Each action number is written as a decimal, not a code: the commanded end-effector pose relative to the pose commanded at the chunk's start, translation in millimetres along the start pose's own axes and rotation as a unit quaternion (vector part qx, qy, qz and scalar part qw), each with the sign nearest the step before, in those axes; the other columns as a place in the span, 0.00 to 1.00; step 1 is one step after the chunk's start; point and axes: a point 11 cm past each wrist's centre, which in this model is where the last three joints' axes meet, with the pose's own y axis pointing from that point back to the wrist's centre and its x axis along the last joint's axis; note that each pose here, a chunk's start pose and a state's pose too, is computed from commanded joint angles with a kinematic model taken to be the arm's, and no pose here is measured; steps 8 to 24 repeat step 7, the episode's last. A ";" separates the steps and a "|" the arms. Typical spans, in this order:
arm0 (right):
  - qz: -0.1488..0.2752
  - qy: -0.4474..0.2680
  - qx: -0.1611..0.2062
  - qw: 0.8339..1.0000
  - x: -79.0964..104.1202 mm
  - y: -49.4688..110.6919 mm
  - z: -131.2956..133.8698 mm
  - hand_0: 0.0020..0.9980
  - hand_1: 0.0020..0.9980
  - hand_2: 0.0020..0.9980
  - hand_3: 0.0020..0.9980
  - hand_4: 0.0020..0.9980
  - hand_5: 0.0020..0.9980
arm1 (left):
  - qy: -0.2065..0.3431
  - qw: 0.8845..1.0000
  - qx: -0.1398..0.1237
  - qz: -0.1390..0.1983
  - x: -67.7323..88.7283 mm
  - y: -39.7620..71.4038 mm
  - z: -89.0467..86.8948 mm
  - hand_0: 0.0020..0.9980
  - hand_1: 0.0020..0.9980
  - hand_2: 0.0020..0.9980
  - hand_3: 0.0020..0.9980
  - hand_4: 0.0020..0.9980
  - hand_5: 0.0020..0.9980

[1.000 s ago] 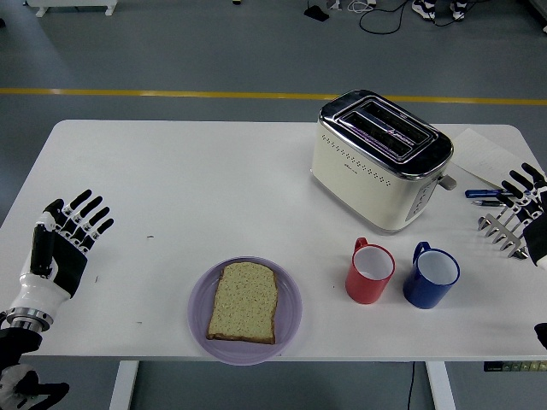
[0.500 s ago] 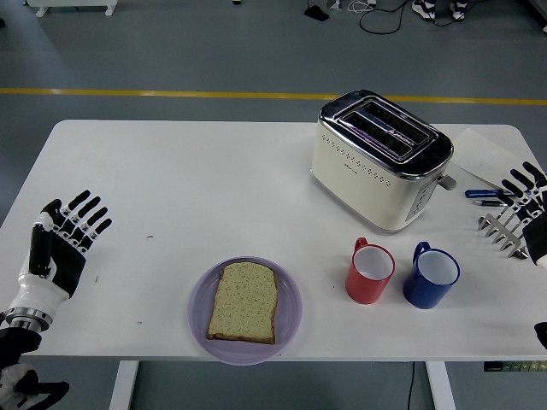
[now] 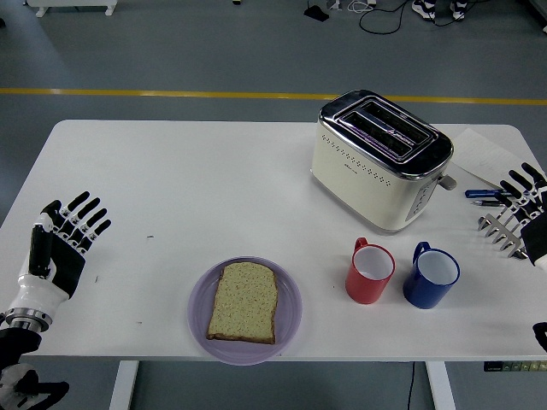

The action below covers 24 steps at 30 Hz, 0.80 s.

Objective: Push plate across desktop,pick up the break from the machine,place the break in the plate

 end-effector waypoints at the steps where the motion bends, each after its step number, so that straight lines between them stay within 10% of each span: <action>1: 0.000 -0.001 0.000 1.000 0.0 0.0 -0.1 0.72 0.70 0.72 0.72 0.50 0.51 | 0.000 1.000 0.000 0.000 0.1 0.0 -0.2 0.80 0.80 0.80 0.78 0.53 1.00; 24: -0.001 -0.003 0.001 1.000 -1.1 -0.6 -0.8 0.72 0.70 0.72 0.72 0.50 0.51 | -0.003 1.000 0.000 -0.002 0.2 0.1 0.4 0.80 0.79 0.80 0.77 0.53 1.00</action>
